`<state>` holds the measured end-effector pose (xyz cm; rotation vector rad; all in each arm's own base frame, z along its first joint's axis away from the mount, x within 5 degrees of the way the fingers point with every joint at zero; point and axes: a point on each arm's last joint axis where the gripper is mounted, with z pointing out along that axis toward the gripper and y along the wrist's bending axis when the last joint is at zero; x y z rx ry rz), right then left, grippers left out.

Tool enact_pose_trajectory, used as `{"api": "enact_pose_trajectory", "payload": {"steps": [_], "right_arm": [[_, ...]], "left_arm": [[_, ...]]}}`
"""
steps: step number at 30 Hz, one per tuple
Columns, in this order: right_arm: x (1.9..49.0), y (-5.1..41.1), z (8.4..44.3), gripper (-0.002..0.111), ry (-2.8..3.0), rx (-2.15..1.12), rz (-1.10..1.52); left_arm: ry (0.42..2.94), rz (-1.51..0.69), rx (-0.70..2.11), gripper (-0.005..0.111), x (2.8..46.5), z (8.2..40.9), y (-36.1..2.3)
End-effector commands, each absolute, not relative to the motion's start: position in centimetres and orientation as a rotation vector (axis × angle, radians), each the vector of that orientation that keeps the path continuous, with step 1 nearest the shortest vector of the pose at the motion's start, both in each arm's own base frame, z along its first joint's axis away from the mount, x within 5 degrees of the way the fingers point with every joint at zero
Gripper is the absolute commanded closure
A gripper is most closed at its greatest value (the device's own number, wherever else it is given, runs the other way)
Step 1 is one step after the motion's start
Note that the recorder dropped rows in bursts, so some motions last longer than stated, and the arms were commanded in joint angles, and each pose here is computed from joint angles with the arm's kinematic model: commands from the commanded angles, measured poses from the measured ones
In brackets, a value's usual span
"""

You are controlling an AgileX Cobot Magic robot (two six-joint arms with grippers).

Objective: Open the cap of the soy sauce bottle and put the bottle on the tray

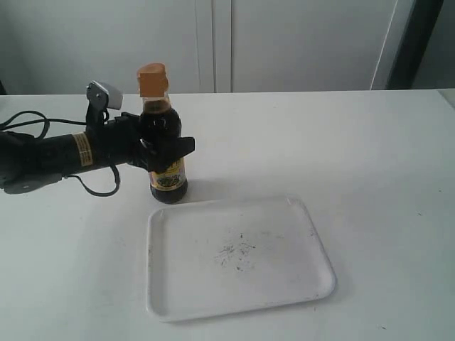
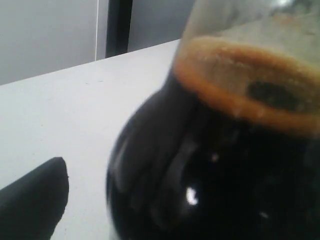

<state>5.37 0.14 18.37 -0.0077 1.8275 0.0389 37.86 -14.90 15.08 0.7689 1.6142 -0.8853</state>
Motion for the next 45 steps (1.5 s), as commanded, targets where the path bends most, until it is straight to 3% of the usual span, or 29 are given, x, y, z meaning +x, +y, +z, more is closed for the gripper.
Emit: {"api": "enact_pose_trajectory", "payload": {"steps": [1,6,9,13,34,45], "right_arm": [[5.4,0.1,18.2,0.108,1.825,-0.009,0.034],[5.4,0.1,18.2,0.108,1.825,-0.009,0.034],[5.4,0.1,18.2,0.108,1.825,-0.009,0.034],[5.4,0.1,18.2,0.108,1.825,-0.009,0.034],[5.4,0.0,18.4,0.108,1.811,-0.033,0.001],[5.6,0.2,21.2,0.108,1.501,-0.036,0.023]], "left_arm": [[1.617,-0.868,0.768,0.011,38.1,14.8,-14.9],[1.628,-0.868,0.77,0.036,38.1,14.2,-14.9],[1.635,-0.859,0.783,0.062,38.2,13.4,-15.0],[1.625,-0.826,0.836,0.106,38.1,12.5,-15.0],[1.533,-0.731,1.023,0.107,37.7,12.1,-15.2],[1.531,-0.73,1.027,0.107,37.7,12.1,-15.2]]}}
